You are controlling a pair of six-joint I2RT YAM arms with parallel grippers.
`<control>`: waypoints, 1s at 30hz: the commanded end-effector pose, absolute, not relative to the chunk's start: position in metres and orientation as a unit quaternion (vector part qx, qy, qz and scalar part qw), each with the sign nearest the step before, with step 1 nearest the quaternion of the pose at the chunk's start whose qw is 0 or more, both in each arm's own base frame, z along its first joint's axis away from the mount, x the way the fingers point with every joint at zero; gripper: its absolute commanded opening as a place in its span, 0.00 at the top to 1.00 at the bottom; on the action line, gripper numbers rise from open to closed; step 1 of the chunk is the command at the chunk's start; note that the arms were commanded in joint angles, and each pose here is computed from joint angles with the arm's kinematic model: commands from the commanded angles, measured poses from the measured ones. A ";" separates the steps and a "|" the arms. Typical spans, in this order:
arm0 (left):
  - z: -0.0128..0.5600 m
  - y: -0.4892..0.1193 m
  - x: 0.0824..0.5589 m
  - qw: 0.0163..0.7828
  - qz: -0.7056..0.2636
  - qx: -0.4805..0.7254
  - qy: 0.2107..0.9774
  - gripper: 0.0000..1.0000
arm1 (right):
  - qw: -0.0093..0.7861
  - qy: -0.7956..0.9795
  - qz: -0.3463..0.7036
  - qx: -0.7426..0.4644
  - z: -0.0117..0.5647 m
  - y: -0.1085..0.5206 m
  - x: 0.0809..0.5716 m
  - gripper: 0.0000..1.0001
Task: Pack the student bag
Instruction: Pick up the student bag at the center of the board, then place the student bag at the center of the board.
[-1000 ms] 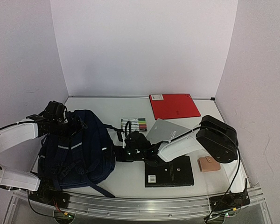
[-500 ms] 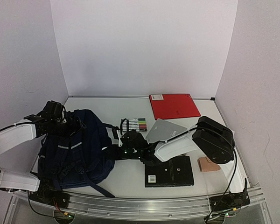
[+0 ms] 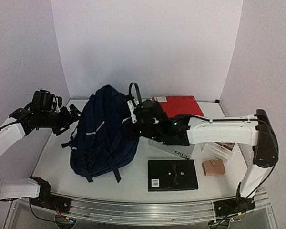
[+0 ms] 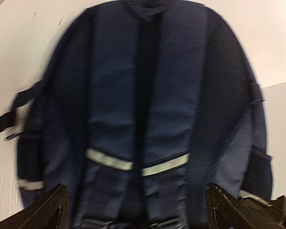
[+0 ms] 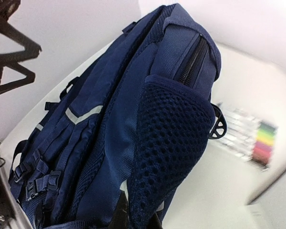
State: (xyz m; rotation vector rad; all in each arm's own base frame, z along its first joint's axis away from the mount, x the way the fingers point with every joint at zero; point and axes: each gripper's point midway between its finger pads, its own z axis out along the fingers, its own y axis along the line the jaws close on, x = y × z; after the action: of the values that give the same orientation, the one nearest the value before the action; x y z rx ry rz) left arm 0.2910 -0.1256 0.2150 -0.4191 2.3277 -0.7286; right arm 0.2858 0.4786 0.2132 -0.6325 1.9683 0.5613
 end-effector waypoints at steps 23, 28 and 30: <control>0.210 -0.127 0.295 0.319 -0.304 -0.161 0.883 0.00 | 0.635 0.680 -0.031 -0.364 0.403 0.400 0.283 1.00; 0.198 -0.114 0.300 0.306 -0.313 -0.188 0.879 0.00 | 0.605 0.684 -0.075 -0.401 0.350 0.430 0.281 0.99; 0.195 -0.107 0.301 0.309 -0.317 -0.201 0.874 0.00 | 0.600 0.684 -0.054 -0.412 0.340 0.444 0.272 0.94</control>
State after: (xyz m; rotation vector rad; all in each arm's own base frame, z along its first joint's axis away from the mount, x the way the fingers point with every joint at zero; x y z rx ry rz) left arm 0.2940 -0.1130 0.1890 -0.5017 2.3723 -0.7746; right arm 0.2866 0.4239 0.3177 -0.9941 1.6500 -0.1936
